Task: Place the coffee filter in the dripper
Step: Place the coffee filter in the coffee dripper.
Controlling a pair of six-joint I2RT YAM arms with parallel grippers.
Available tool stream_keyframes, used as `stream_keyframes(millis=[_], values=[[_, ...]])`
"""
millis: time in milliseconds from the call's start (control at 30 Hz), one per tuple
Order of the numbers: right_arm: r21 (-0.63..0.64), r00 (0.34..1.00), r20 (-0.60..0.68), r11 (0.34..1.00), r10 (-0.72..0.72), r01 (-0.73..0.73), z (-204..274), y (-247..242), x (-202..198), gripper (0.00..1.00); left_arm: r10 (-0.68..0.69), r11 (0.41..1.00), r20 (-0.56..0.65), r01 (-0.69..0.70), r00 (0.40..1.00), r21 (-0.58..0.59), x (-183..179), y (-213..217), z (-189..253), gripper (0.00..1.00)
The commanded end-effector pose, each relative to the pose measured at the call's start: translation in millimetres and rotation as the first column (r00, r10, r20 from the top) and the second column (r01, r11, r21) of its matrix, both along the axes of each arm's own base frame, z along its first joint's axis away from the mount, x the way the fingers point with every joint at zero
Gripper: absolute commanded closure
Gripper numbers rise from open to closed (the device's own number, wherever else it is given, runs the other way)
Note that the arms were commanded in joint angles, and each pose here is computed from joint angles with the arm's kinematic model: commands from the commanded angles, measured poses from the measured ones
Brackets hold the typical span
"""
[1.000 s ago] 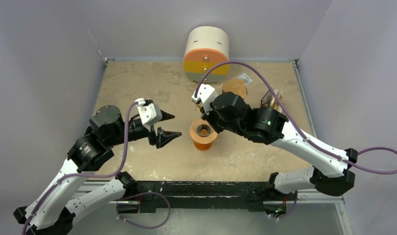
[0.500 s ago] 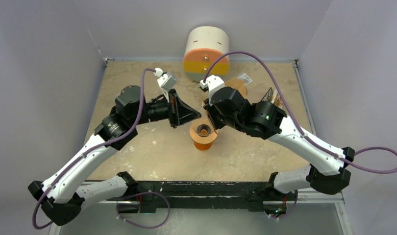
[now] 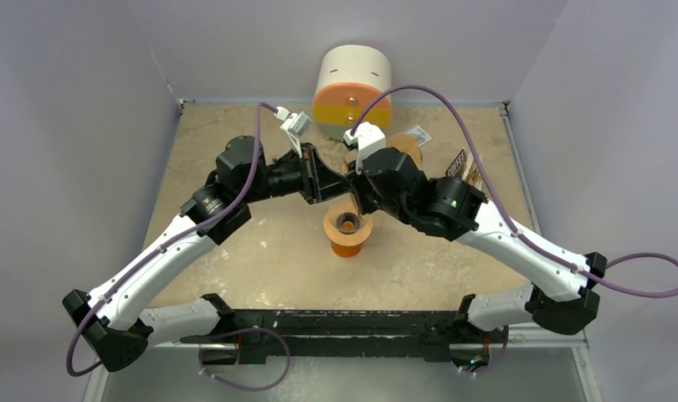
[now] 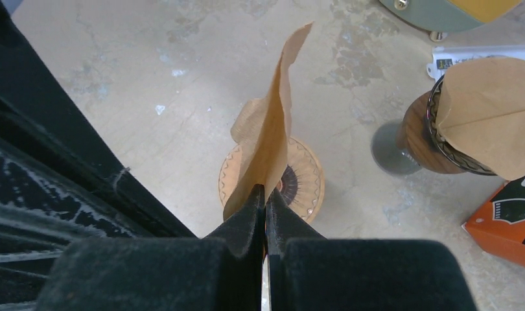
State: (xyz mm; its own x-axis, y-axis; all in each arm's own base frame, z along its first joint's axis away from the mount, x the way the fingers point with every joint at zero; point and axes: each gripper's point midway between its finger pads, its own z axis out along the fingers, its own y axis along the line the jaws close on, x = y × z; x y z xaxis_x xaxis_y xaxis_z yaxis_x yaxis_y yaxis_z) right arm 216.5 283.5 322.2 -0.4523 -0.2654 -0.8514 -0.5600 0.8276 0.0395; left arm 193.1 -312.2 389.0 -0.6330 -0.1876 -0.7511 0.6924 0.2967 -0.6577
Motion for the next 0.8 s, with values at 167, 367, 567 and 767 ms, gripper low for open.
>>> stream_keyframes(millis=[167,367,567,767], values=[[0.069,0.999,0.046,0.998,-0.010,0.007,8.6,4.0,3.6,1.00,0.131,0.991,-0.017,-0.131,0.991,-0.012,16.8,8.8,11.8,1.00],[0.109,0.999,0.051,0.994,-0.013,0.007,13.2,4.3,2.0,1.00,0.133,0.991,-0.060,-0.133,0.989,-0.001,22.7,2.5,1.4,1.00],[0.160,0.998,0.052,0.987,-0.037,0.028,19.1,3.0,1.9,1.00,0.155,0.988,-0.093,-0.153,0.984,0.030,31.7,-1.6,-12.5,1.00],[0.184,0.998,0.040,0.982,-0.044,0.036,18.8,6.2,2.0,1.00,0.150,0.988,-0.100,-0.148,0.984,0.032,35.9,-8.3,-16.7,1.00]])
